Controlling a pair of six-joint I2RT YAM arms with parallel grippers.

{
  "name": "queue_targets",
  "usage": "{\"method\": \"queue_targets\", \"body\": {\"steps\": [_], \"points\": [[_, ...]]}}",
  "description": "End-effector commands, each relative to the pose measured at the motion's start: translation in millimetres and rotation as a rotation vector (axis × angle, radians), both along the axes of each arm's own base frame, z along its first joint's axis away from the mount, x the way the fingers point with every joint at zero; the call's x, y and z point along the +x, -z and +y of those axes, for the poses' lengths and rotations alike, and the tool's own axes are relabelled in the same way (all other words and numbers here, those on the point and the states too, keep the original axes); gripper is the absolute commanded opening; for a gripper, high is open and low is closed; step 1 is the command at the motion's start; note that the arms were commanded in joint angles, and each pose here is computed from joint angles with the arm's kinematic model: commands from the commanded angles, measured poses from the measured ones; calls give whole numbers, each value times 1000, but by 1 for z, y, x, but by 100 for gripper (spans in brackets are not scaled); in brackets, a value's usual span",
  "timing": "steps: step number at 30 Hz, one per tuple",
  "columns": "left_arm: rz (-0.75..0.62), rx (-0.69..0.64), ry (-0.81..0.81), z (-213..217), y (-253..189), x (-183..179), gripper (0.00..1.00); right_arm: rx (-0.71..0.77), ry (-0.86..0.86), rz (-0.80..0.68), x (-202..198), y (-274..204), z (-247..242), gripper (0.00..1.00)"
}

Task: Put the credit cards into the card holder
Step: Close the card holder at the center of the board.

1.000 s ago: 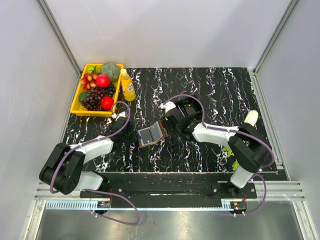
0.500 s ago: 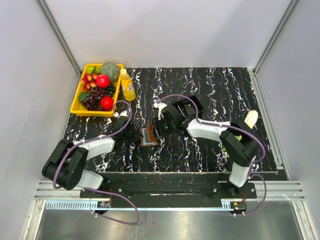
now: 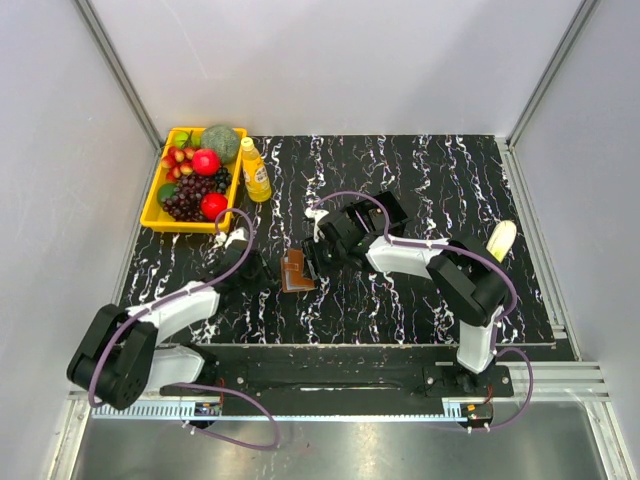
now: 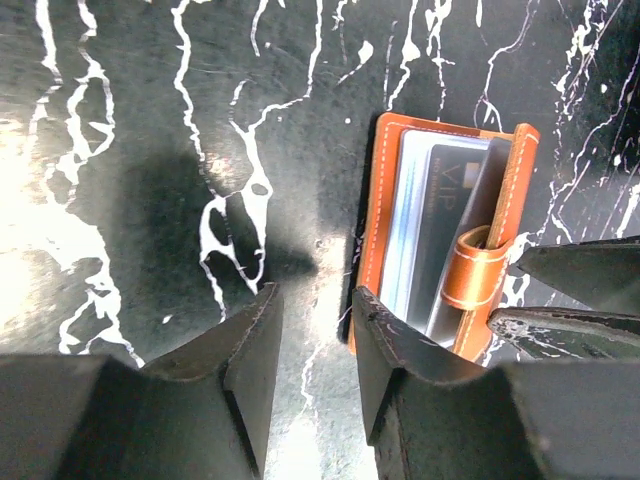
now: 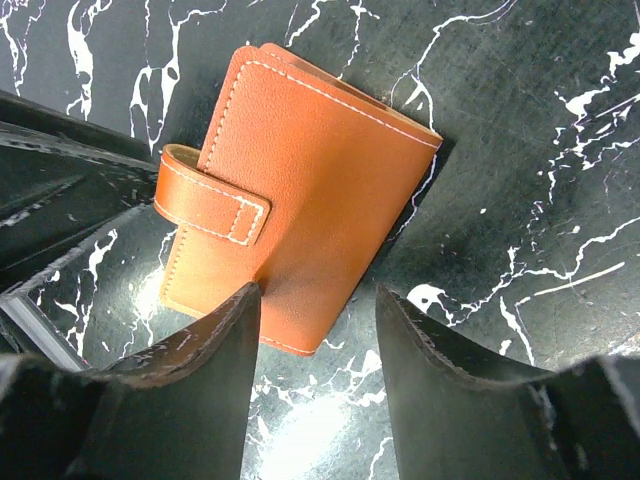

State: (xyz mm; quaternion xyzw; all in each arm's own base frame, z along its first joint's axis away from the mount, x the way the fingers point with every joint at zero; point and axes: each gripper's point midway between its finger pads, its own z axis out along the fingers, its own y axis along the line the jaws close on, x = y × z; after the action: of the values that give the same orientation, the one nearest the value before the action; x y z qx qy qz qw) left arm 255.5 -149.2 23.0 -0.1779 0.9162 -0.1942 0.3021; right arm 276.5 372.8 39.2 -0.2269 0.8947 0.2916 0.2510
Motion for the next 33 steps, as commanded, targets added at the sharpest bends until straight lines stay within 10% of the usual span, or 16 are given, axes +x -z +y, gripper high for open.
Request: {"method": "queue_targets", "body": {"steps": [1,33], "points": [[-82,70,-35,17,-14,8,40,36,16,-3,8,-15,10,56],[-450,-295,6,-21,-27,15,50,50,23,35,10,-15,20,56]]}}
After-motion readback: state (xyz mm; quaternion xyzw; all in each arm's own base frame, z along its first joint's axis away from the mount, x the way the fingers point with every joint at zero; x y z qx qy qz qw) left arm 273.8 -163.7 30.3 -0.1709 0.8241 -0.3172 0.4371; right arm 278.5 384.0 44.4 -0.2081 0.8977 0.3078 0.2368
